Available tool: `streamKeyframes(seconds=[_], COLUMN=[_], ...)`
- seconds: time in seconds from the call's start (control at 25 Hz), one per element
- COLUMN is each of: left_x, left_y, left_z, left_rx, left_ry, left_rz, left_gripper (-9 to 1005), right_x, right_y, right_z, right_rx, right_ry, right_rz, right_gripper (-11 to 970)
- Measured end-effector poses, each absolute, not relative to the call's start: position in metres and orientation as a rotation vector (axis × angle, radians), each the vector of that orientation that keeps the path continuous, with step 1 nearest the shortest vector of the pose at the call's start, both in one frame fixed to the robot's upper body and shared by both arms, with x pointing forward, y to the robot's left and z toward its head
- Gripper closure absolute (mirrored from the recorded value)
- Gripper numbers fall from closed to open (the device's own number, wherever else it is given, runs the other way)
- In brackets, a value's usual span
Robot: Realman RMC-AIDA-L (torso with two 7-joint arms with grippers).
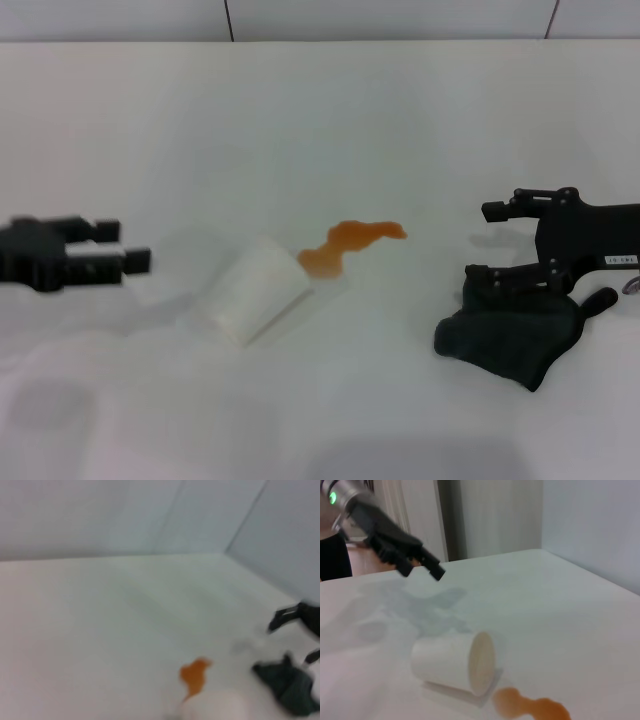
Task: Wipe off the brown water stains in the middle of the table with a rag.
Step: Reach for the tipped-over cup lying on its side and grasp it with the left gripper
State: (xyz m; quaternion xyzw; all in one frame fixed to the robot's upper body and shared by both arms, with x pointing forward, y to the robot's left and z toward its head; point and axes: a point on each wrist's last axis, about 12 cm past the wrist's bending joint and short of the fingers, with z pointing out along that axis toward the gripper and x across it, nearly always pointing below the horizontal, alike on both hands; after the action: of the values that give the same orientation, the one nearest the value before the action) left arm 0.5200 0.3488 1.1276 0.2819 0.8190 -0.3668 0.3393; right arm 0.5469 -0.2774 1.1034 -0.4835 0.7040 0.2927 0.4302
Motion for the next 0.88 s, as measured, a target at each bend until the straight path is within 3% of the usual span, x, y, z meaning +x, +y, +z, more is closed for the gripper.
streamKeyframes(seconds=[0.48,0.64,0.88], left_x=[0.593,0.603,0.606], left_y=[0.298,0.273,0.25], left_z=[1.198,1.2,1.184], left_rx=[1.135,1.252,1.317], left_ry=[2.28,2.324,2.327], left_rz=[-0.754,-0.71,-0.813], left_gripper=[171,172,173], right_x=[0.549,0.55,0.552], right_y=[-0.275,-0.274,-0.273], right_z=[1.105,1.106,1.106], right_rx=[-1.212,-1.216,-1.215], right_ry=[1.749,1.745,1.745], right_rz=[0.731,0.729,0.721], right_gripper=[104,104,104])
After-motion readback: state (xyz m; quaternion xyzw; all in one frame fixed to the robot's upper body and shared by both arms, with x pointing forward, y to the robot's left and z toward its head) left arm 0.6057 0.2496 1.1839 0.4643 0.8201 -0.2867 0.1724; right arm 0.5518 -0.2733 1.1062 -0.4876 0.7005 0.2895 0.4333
